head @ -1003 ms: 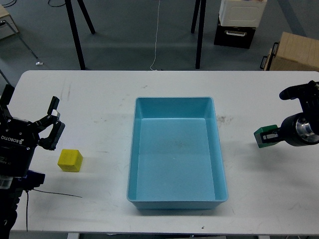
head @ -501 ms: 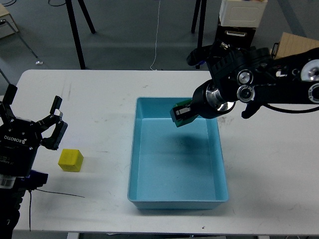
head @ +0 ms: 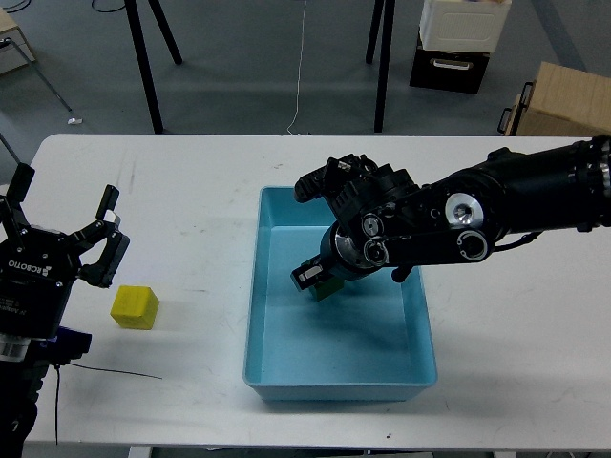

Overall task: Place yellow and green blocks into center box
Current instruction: 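Carry the green cube over the blue tub and lower it, then release the green cube and lift the right gripper away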

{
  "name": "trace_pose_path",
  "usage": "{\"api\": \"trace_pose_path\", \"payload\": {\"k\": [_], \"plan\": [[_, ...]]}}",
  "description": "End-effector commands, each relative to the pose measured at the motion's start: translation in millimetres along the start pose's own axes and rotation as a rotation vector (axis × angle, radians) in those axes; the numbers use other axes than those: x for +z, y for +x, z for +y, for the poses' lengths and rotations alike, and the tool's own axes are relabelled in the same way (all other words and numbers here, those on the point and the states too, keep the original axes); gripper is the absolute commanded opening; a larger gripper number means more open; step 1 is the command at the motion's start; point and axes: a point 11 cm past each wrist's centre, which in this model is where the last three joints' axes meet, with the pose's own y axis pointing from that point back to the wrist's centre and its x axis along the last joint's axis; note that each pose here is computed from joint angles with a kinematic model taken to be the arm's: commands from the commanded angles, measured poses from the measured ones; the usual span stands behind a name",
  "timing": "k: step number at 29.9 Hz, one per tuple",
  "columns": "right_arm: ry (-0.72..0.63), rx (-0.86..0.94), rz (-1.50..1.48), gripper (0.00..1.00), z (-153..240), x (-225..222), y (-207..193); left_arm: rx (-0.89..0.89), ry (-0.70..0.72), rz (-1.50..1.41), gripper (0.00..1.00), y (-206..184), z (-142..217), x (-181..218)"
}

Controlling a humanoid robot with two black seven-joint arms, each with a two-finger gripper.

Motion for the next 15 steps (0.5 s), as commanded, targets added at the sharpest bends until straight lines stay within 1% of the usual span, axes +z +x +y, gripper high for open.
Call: {"api": "trace_pose_path", "payload": {"k": [1, 4, 6, 9, 12, 15], "plan": [[-0.004, 0.003, -0.001, 1.0, 1, 1, 1, 0.0, 0.001, -0.002, 1.0, 0, 0, 0], [-0.008, 0.011, -0.007, 1.0, 2, 2, 5, 0.0, 0.0, -0.005, 1.0, 0, 0, 2], [-0.017, 0.053, -0.033, 1.0, 6, 7, 20, -0.001, 0.0, -0.005, 1.0, -1, 0, 2], [-0.024, 0.175, -0.11, 1.0, 26, 16, 67, -0.004, 0.0, -0.007, 1.0, -1, 0, 2], [-0.004, 0.296, -0.265, 1.0, 54, 43, 110, -0.008, 0.004, 0.0, 1.0, -1, -3, 0], [0.042, 0.42, -0.441, 1.0, 87, 78, 142, -0.02, 0.01, -0.001, 1.0, -3, -7, -1]]}}
